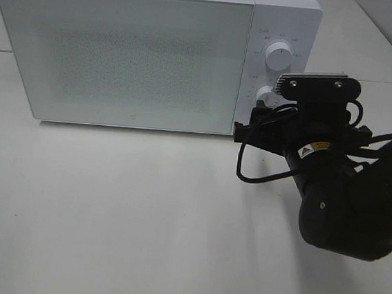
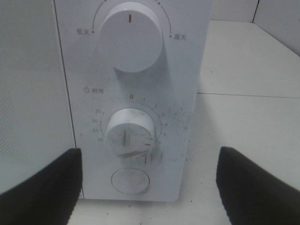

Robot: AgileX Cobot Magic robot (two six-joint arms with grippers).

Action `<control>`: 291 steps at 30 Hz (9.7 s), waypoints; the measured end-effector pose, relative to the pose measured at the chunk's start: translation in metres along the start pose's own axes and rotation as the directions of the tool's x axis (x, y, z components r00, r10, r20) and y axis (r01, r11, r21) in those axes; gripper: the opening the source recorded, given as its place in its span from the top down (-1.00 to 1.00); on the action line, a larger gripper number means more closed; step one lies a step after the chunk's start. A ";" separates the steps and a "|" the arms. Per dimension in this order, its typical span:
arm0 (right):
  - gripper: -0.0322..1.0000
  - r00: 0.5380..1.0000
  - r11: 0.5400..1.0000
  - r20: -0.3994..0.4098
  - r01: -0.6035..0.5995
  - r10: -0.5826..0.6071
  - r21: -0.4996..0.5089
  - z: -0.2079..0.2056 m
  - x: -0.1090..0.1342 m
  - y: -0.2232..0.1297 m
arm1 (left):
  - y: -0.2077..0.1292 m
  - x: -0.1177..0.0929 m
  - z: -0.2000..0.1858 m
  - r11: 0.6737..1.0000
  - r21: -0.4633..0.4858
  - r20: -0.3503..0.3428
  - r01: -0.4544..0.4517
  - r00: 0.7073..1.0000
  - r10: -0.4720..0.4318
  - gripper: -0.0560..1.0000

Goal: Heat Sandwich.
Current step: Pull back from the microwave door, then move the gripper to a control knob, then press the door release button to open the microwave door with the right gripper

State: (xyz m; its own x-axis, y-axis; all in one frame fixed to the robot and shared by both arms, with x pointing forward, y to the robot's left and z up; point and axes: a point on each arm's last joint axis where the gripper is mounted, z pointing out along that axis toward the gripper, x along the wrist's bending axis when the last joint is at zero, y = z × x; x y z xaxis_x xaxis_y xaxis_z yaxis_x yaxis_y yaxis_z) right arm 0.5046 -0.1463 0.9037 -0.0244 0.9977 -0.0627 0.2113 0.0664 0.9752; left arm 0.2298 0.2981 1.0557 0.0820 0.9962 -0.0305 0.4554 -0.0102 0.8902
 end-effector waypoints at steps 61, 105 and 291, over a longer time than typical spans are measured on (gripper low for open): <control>0.10 1.000 1.000 -0.010 0.014 -0.014 -0.010 0.053 0.011 -0.010 | 0.000 0.000 0.000 1.000 0.000 0.000 0.000 1.000 0.000 -0.98; 0.09 0.473 0.474 -0.024 -0.881 0.881 0.012 0.052 0.012 -0.010 | 0.000 0.000 0.000 1.000 0.000 0.000 0.000 1.000 0.000 -0.98; -0.53 0.990 0.954 -0.124 -0.022 0.062 0.300 -0.300 -0.146 0.074 | 0.000 0.000 0.000 1.000 0.000 0.000 0.000 1.000 0.000 -0.98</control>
State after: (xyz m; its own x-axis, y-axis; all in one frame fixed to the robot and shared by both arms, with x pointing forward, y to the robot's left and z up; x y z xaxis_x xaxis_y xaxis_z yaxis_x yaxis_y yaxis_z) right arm 0.2302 -0.2907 1.0485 -0.1319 0.9910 0.0248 0.4950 0.0441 0.8678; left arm 0.2298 0.2981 1.0557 0.0820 0.9962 -0.0305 0.4554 -0.0102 0.8902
